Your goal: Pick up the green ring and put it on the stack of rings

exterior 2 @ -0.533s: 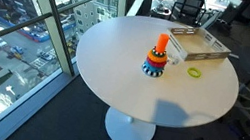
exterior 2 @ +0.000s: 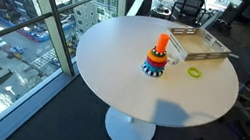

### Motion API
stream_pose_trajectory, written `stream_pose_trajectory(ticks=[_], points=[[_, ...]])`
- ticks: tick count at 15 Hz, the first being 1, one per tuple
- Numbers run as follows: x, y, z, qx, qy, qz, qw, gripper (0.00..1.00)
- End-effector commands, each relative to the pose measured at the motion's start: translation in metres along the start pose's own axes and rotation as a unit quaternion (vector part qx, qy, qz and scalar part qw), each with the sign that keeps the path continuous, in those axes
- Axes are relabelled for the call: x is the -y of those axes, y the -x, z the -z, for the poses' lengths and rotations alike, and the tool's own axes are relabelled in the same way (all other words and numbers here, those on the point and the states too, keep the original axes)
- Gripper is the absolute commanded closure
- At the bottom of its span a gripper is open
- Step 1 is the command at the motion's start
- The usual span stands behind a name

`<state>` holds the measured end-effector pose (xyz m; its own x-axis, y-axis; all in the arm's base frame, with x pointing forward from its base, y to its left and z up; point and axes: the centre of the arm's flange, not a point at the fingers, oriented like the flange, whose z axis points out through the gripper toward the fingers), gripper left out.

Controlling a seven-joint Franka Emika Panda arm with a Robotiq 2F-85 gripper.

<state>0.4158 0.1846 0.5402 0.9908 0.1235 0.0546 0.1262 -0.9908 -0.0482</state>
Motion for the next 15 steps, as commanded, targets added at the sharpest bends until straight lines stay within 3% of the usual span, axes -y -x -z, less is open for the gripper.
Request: stream_pose_trajectory(ticks=[1,11,15], points=[[-0.006,-0.004,0.003,-0.006,0.013,-0.014,0.9998,0.00],[-0.037,-0.014,-0.012,-0.006,0.042,-0.109,0.9931,0.00],[-0.093,-0.049,-0.040,0.009,0.048,-0.143,0.9886,0.00]])
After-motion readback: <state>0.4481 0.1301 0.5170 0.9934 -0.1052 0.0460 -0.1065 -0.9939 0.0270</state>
